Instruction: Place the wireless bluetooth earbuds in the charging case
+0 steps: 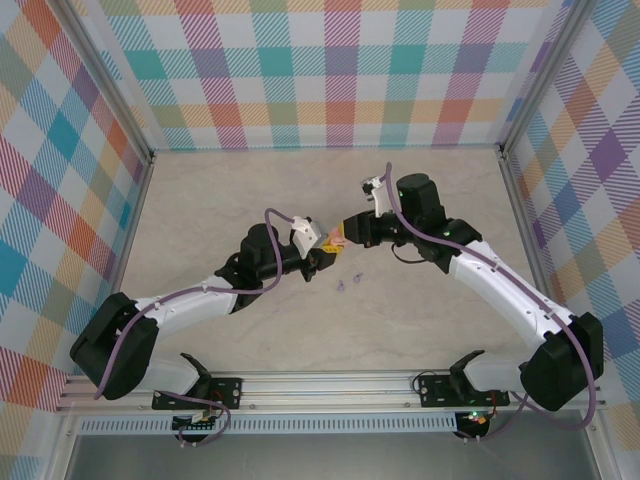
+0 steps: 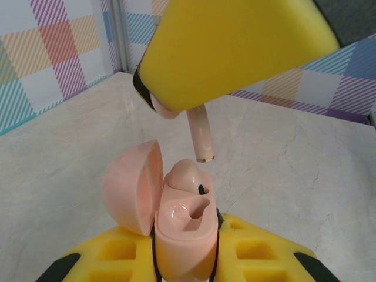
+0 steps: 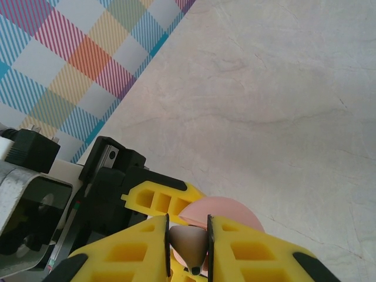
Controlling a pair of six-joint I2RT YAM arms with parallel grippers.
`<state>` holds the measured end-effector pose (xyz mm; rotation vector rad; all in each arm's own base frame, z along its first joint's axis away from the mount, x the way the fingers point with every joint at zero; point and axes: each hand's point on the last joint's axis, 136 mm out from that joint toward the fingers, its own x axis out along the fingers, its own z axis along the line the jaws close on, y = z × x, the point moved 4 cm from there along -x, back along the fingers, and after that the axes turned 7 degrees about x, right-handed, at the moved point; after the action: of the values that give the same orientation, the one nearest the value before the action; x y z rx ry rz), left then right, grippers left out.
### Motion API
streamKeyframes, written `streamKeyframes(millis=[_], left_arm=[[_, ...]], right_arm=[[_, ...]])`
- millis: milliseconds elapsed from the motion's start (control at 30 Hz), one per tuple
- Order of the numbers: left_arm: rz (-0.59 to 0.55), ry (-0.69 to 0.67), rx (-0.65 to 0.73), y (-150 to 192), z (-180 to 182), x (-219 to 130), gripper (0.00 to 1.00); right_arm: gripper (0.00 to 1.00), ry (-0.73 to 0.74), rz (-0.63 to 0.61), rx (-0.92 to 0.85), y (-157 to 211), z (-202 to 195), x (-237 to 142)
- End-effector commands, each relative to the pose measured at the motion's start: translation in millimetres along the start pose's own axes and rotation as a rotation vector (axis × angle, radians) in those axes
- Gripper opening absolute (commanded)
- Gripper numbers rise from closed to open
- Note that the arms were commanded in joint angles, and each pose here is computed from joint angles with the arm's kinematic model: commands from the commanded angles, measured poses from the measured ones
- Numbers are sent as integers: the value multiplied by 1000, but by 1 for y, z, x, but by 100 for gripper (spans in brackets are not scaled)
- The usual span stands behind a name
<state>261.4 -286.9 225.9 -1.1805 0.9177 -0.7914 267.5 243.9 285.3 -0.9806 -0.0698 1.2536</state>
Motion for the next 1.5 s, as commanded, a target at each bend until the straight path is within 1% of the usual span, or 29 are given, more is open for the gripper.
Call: streamKeyframes(millis=[0,867,1167,1467], left_arm=[[-61,16,2,-22,3,2,16],[-52,26,-51,-25,5,7,16],[-53,26,-59,-26,5,6,15],[-41,19,-79,-29,7,9,15]], right_arm=[[23,-5,-18,-39,-4,3,2],[24,14,-9,-38,-3,-2,5],[24,33,-17,-42,-3,-4,5],[24,57,2,-52,2,-7,5]])
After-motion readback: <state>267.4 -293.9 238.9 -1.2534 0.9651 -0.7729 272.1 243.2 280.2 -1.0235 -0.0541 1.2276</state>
